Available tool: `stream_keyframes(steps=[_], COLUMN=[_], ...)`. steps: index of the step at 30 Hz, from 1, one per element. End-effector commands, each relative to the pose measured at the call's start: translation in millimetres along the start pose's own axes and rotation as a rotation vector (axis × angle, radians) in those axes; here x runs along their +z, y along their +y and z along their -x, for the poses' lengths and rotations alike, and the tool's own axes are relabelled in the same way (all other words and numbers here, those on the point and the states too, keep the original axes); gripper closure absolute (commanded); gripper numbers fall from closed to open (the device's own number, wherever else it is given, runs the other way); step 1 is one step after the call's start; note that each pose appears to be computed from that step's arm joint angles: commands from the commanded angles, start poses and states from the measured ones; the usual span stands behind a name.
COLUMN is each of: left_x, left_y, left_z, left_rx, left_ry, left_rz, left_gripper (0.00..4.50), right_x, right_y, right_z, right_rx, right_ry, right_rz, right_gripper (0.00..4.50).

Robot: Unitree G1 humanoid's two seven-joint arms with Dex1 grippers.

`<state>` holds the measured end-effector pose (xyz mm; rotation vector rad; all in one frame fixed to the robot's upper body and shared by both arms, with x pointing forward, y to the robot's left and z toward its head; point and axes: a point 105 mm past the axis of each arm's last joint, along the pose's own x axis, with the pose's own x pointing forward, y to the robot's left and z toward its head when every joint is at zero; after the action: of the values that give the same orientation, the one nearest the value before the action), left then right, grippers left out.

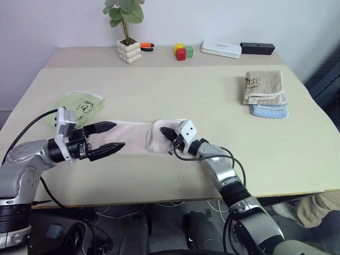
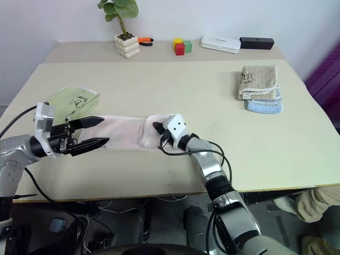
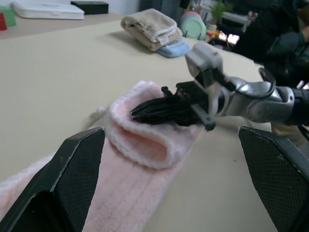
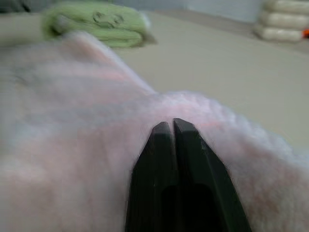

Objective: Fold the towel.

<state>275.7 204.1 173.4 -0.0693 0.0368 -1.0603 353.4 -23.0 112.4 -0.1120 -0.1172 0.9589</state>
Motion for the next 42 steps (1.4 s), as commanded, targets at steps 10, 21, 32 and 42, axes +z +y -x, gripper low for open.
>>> stream_keyframes(steps=[10,21,32,42], left_x=[12.0,-32.6,-63.1,-79.5], left_y=[-14.6,-50.0,-21.8,-12.4], left_z=[11.1,49.4,74.2,52.5], left_rx=[0.255,0.686,0.952,0.889], left_ry=[-0.435,-0.73,-0.768,-0.676], left_rz=[0.397,0.897,1.023,1.185], left_gripper=[0.0,0.0,0.0,0.0], right_x=[95.0,119.7,104.6,94.8], right_y=[-9.0,0.1,4.4,-23.1], right_z=[43.5,71.4,82.5,114.0], right_rx=[0.274,0.412,0.436,0.349], right_ry=[-0.075,-0.055,0.028,0.158], right_rz=[0.097,0.236,0.327,0.392], right_gripper=[0.04,0.04,0.04,0.04])
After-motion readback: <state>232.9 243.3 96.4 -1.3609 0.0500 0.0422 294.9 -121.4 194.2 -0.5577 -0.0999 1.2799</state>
